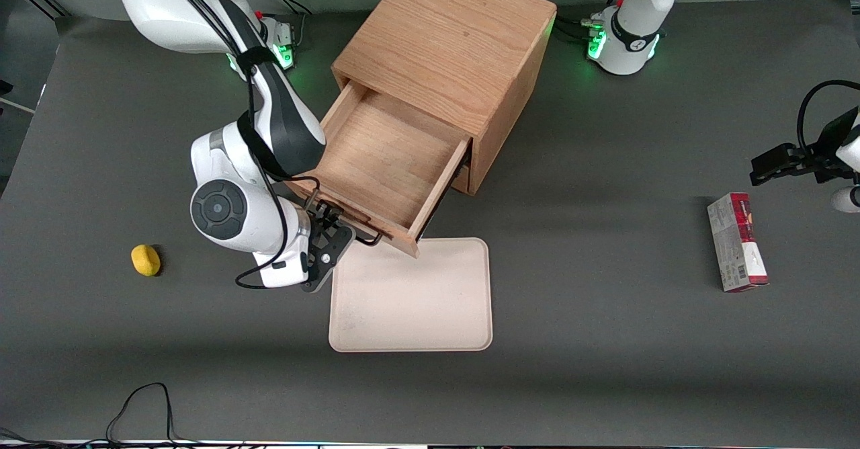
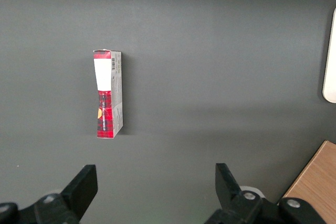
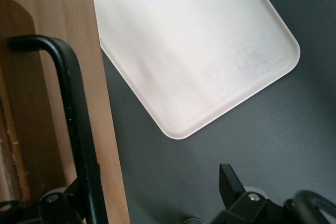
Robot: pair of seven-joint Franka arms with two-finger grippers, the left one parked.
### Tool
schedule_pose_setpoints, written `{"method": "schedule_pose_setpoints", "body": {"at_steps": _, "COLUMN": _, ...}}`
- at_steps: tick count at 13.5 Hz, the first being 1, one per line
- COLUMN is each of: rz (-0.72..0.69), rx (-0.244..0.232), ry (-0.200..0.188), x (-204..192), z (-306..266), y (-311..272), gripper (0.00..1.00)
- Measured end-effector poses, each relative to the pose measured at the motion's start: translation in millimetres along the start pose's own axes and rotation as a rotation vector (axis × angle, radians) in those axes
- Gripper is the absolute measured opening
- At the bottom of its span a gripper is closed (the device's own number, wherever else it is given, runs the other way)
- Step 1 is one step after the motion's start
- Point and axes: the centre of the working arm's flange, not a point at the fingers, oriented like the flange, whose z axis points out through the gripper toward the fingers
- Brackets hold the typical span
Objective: Open upper drawer
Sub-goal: 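Pull the upper drawer handle outward from the cabinet with the right gripper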
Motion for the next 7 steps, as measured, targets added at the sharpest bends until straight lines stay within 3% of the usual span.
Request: {"method": "schedule_pose_setpoints", "body": {"at_steps": 7, "rz": 0.005, "rx": 0.003, "ry": -0.002, "x": -0.3, "z": -3.9, "y": 5.3, "gripper": 1.00}}
